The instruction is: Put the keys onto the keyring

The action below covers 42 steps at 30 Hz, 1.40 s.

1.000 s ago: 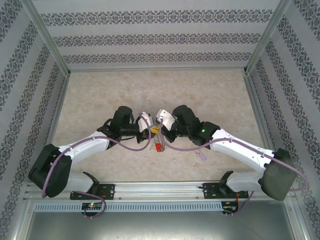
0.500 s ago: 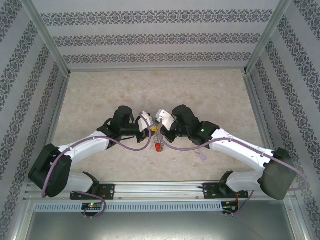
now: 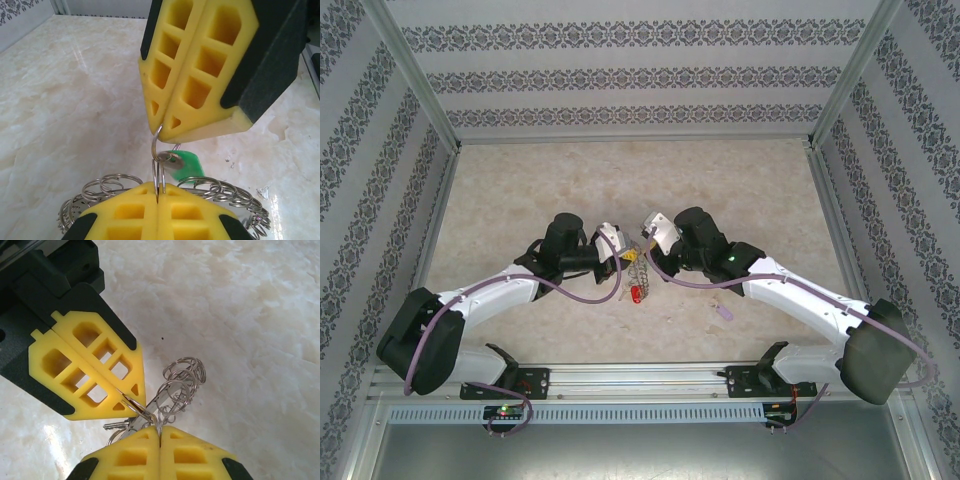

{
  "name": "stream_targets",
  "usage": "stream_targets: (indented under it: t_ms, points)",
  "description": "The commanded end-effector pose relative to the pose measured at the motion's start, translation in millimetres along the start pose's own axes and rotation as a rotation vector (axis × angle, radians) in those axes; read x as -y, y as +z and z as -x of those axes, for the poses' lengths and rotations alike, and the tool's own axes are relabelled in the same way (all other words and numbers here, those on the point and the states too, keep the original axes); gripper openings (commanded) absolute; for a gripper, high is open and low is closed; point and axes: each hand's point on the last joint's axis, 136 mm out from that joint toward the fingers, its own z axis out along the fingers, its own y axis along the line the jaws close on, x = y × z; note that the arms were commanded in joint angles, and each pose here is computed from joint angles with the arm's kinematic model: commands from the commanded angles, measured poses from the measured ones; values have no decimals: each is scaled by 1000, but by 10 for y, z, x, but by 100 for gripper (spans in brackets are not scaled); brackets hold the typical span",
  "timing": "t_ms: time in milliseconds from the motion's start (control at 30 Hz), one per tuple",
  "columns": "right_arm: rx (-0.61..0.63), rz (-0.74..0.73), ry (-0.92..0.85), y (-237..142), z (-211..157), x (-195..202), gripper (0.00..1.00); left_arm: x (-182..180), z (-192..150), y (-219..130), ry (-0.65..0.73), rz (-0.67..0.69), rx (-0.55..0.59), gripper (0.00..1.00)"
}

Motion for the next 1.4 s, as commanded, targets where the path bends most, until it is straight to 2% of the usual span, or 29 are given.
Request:
stream_targets:
  t_ms: [0,100,233,400,567,1067,1367]
  points:
    - [23,-33,37,-26,63,115,0,73,108,-20,17,-14,51,0]
    - [50,4,12,-62,175,15,0,71,67,-13,9,-12,41,0]
    - [71,44,-19,-86,272,-91,0,74,30,-2,3,-15,27,12]
    - [71,56,-36,-65,297,-140,0,78,38,8,3,-27,19,20]
    - [69,65,-45,-57,301,-165,0,102,64,6,3,-45,21,24]
    - [57,109,-79,-33,260,-261,0,43,116,20,21,-26,21,29]
    - [66,106,-85,-27,284,-267,0,71,85,36,26,-50,-3,27]
